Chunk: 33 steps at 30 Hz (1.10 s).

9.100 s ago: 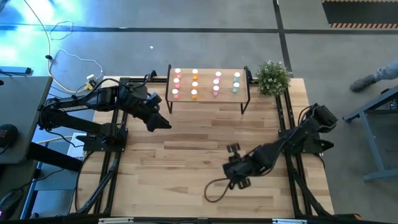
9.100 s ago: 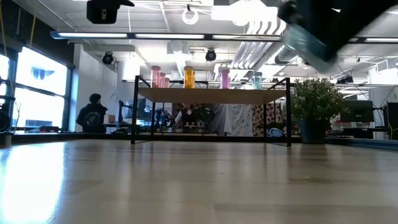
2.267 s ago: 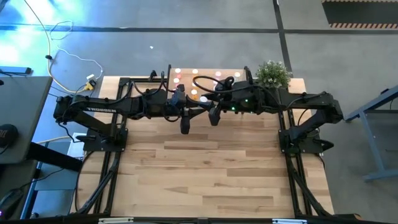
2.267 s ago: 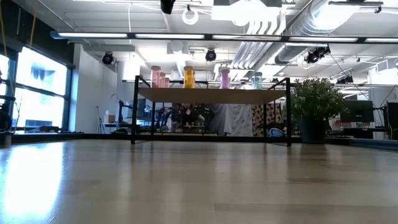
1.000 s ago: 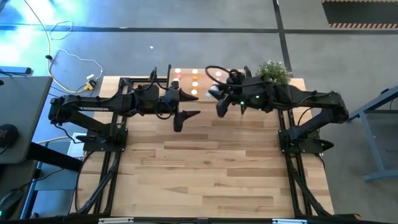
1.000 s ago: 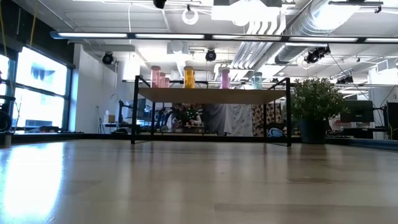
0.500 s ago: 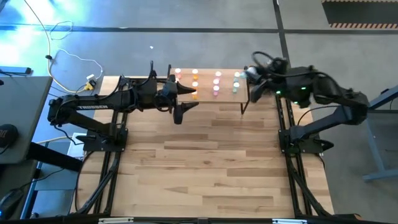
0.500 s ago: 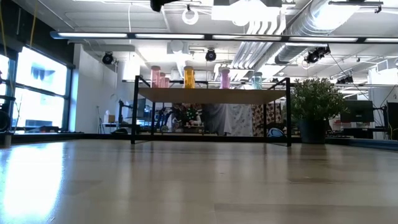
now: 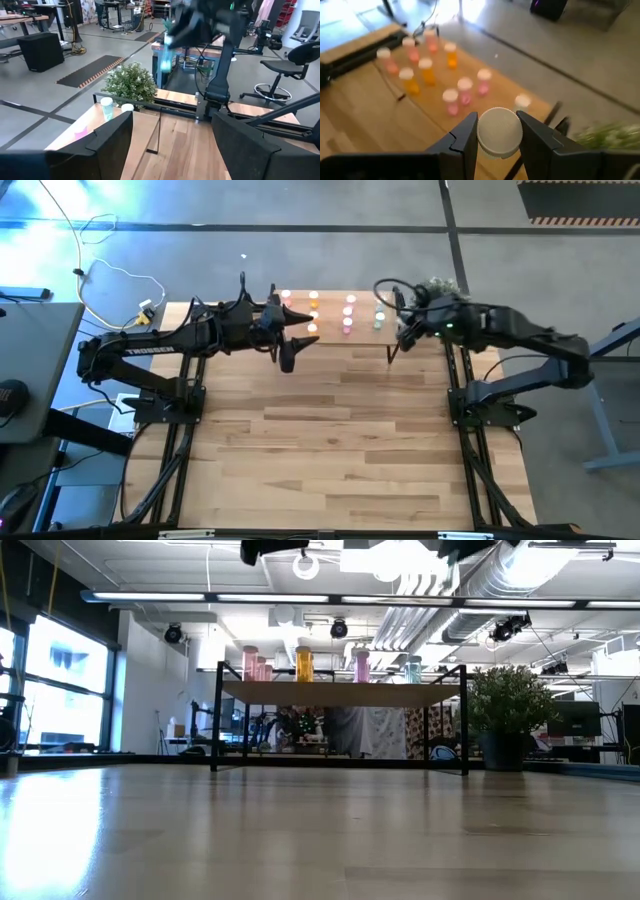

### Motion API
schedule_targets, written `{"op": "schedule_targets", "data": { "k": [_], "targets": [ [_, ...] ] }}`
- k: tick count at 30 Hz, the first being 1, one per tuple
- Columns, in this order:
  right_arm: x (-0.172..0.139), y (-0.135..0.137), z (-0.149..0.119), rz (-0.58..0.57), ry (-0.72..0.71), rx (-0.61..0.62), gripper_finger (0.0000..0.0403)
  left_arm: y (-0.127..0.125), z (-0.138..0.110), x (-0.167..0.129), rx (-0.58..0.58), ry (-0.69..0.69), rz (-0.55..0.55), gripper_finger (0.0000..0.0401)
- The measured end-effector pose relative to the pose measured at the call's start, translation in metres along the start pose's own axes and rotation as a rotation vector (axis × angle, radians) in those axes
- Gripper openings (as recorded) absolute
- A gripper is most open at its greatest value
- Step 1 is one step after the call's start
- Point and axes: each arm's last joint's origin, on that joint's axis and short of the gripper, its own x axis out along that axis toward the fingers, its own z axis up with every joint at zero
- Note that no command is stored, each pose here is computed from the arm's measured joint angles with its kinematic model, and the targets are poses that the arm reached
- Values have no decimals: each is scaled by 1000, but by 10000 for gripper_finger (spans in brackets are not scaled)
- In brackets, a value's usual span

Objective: Pick and place medicine bottles onto shelf by color
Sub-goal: Put the blue pill bottle on the shelf aligned with the other blue pill bottles

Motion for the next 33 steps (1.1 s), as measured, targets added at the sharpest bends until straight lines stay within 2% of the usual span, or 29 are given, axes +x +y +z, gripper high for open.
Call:
{"op": "schedule_targets", "data": {
  "k": [9,16,20,25,33],
  "targets": [
    [59,11,-43,105,73,36,107,0,0,0,0,1,0,260],
    [82,13,-67,104,68,41,107,0,0,0,0,1,-2,260],
    [91,13,-79,97,80,-9,107,0,0,0,0,1,-3,260],
    [93,12,-82,79,76,-44,107,0,0,0,0,1,-3,260],
    [110,11,-80,109,83,-55,107,0,0,0,0,1,-3,260]
  ]
}}
